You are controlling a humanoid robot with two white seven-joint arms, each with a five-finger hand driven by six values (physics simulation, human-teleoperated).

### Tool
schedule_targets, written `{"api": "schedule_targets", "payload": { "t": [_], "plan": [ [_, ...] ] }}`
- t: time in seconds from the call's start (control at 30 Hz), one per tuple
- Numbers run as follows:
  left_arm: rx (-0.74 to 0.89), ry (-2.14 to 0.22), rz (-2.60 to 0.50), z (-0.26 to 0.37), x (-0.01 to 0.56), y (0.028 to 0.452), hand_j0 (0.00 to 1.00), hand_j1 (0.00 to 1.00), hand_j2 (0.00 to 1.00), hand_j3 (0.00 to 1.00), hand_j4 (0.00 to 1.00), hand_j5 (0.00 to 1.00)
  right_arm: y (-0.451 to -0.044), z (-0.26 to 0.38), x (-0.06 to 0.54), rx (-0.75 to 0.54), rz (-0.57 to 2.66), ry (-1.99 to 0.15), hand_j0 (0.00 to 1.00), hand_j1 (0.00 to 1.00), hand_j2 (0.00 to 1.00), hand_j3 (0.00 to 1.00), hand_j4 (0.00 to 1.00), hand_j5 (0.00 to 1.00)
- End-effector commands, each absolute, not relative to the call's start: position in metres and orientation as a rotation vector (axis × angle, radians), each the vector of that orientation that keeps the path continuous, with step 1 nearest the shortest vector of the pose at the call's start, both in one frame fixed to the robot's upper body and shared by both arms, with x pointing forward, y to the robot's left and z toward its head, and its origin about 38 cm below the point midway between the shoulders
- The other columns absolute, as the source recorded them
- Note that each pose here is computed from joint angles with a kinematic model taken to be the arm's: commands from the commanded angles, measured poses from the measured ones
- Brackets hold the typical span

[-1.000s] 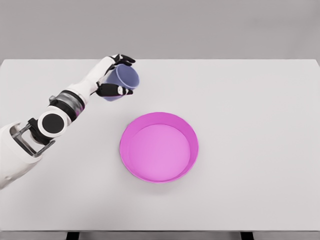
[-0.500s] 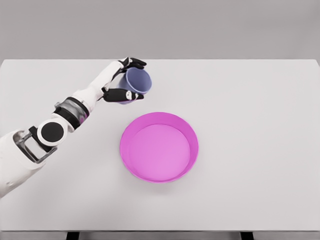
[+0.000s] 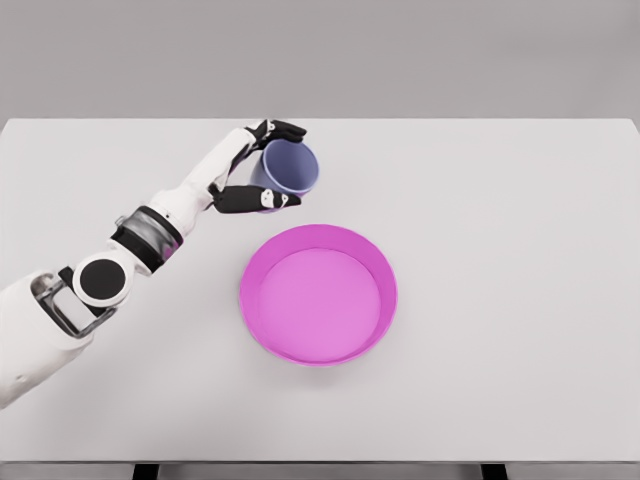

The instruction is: Flip the cup with left arm and place it on the plate

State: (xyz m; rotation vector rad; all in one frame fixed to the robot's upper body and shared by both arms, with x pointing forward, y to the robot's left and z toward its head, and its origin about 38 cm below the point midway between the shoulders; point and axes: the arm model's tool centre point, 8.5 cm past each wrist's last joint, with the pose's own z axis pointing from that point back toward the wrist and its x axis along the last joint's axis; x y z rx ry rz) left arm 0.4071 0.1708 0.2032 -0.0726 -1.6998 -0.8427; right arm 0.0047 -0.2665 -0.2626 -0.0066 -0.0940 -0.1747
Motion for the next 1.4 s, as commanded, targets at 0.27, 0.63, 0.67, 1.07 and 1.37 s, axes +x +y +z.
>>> {"api": "schedule_targets", "payload": {
  "t": [0.27,0.63,0.67,1.07,1.37],
  "plan": [
    [-0.155,-1.762,-0.829,0.203,0.399,0.168,0.71,0.71,0.71,0.71,0.71,0.71,-0.267,-0.263,0.004,-0.007,-0.175,-0.092,1.0,1.0,1.0,1.0,1.0,1.0],
    [-0.29,-1.815,-0.764,0.198,0.386,0.168,0.71,0.71,0.71,0.71,0.71,0.71,-0.267,-0.263,0.005,-0.006,-0.175,-0.094,1.0,1.0,1.0,1.0,1.0,1.0],
    [-0.294,-1.814,-0.763,0.196,0.386,0.168,0.71,0.71,0.71,0.71,0.71,0.71,-0.267,-0.263,0.005,-0.006,-0.175,-0.094,1.0,1.0,1.0,1.0,1.0,1.0],
    [-0.402,-1.845,-0.748,0.185,0.369,0.165,0.71,0.71,0.71,0.71,0.71,0.71,-0.267,-0.263,0.004,-0.007,-0.175,-0.094,1.0,1.0,1.0,1.0,1.0,1.0],
    [-0.426,-1.823,-0.732,0.172,0.36,0.165,0.71,0.71,0.71,0.71,0.71,0.71,-0.267,-0.263,0.004,-0.007,-0.175,-0.092,1.0,1.0,1.0,1.0,1.0,1.0]
  ]
}}
